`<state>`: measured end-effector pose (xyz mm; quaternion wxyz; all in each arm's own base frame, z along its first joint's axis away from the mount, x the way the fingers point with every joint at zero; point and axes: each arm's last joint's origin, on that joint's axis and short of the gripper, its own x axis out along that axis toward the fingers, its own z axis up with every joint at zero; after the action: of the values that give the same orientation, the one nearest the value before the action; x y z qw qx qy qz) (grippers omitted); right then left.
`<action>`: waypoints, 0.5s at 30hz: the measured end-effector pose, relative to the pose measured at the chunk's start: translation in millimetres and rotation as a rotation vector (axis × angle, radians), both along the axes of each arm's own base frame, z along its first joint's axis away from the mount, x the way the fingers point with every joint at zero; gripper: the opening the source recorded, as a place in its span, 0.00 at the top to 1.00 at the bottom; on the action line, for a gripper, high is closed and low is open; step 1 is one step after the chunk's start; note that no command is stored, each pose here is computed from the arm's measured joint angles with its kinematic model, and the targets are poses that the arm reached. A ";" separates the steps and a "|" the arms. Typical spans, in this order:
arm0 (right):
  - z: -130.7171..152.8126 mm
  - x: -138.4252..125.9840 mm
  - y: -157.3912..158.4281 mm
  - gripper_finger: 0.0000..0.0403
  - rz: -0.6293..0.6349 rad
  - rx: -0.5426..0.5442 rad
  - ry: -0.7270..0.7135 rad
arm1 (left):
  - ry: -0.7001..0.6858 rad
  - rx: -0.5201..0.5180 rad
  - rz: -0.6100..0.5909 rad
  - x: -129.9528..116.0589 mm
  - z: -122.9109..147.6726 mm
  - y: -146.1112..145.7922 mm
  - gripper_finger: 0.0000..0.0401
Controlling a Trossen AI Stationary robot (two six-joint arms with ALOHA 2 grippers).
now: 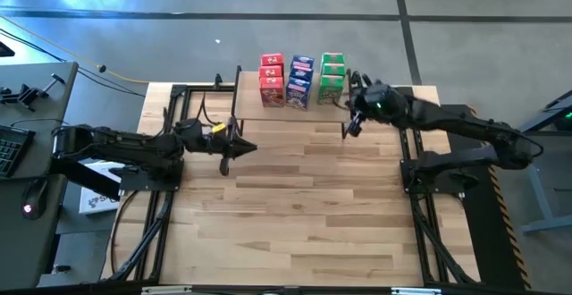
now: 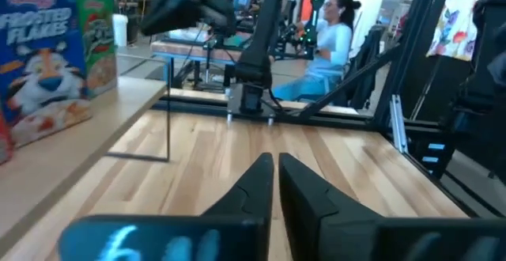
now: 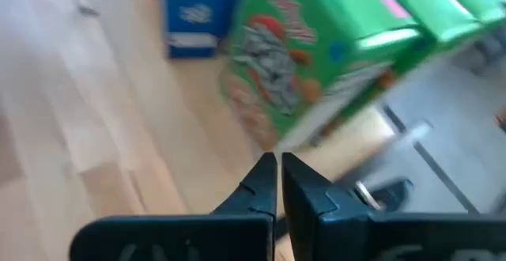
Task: Stack cereal on shelf
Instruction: Return to Home Position
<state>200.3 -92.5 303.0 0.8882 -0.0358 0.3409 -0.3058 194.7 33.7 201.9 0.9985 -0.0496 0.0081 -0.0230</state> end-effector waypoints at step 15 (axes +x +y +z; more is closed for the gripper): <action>-11.7 -49.0 67.9 1.00 0.277 -0.119 -0.368 | 0.040 0.001 0.099 -30.1 12.4 14.0 1.00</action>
<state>151.3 -24.6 291.3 0.9652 -0.0782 0.1464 -0.2020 164.6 47.7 214.3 0.9981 -0.0497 0.0255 0.0272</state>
